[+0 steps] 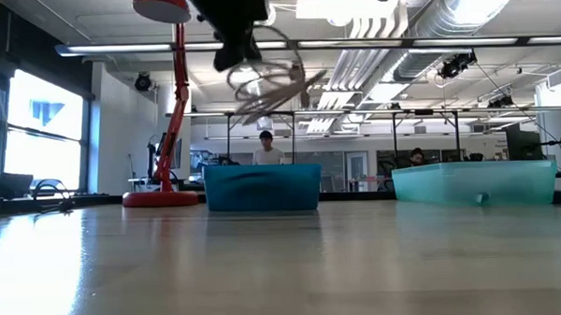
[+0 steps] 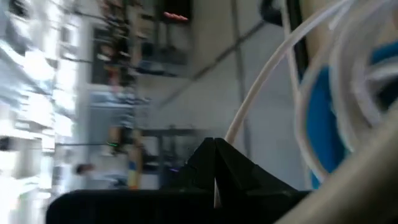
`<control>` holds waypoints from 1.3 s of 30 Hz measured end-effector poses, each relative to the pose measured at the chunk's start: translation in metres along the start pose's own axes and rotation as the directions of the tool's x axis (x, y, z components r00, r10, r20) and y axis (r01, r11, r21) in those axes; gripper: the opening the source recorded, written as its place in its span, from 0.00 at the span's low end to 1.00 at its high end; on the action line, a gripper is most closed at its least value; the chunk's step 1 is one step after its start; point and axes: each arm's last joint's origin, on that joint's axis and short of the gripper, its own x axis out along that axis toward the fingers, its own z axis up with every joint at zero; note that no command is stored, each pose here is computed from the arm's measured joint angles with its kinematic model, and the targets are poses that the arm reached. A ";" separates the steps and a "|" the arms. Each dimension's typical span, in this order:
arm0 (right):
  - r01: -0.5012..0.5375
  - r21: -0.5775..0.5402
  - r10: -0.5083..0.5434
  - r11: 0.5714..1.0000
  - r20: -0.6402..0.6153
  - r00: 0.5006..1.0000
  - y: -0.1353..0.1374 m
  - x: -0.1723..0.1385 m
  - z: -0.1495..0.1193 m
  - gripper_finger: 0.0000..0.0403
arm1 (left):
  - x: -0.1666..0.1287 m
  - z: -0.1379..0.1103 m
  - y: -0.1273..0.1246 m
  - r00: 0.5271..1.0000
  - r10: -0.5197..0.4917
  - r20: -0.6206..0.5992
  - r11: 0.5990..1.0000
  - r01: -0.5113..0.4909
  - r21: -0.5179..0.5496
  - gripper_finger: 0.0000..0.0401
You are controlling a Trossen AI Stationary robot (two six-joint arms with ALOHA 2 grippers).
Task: Pick & Place USB Port
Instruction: Put the brown cable in the blue bin
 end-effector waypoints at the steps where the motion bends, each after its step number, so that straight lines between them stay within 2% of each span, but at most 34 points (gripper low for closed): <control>1: 0.000 -0.001 0.000 1.000 0.000 1.000 0.000 0.000 0.000 0.16 | 0.007 -0.008 0.000 1.000 -0.028 -0.008 0.999 0.028 -0.015 0.00; 6: 0.014 -0.012 -0.014 1.000 0.013 1.000 0.000 0.000 0.000 0.17 | 0.043 -0.035 -0.001 0.984 -0.162 0.070 0.984 0.167 -0.068 0.00; 11: 0.022 -0.018 -0.021 1.000 0.021 1.000 0.000 0.000 0.001 0.17 | 0.076 -0.052 -0.012 0.941 -0.282 0.186 0.951 0.300 -0.076 0.00; 16: 0.022 -0.052 -0.021 0.998 0.021 1.000 0.000 0.000 0.001 0.17 | 0.109 -0.065 -0.029 0.941 -0.308 0.139 0.941 0.323 -0.099 0.02; 22: 0.016 -0.065 -0.016 0.998 0.004 1.000 0.002 0.003 -0.002 0.17 | 0.125 -0.066 -0.032 0.962 -0.235 0.138 0.962 0.251 -0.111 0.08; 26: 0.039 -0.130 -0.045 0.991 -0.044 0.998 0.011 0.016 -0.015 0.17 | 0.125 -0.062 -0.026 0.971 -0.174 0.166 0.974 0.195 -0.117 0.17; 31: 0.107 -0.218 -0.121 0.970 -0.052 0.991 0.020 0.034 -0.031 0.17 | 0.125 -0.063 -0.024 0.980 -0.144 0.139 0.979 0.162 -0.126 0.35; 36: 0.135 -0.228 -0.146 0.964 -0.033 0.989 0.022 0.038 -0.035 0.17 | 0.126 -0.064 -0.024 0.990 -0.121 0.074 0.976 0.132 -0.172 0.54; 39: 0.131 -0.223 -0.140 0.966 -0.025 0.990 0.021 0.036 -0.032 0.17 | 0.123 -0.058 -0.026 0.992 -0.114 0.059 0.980 0.122 -0.156 0.62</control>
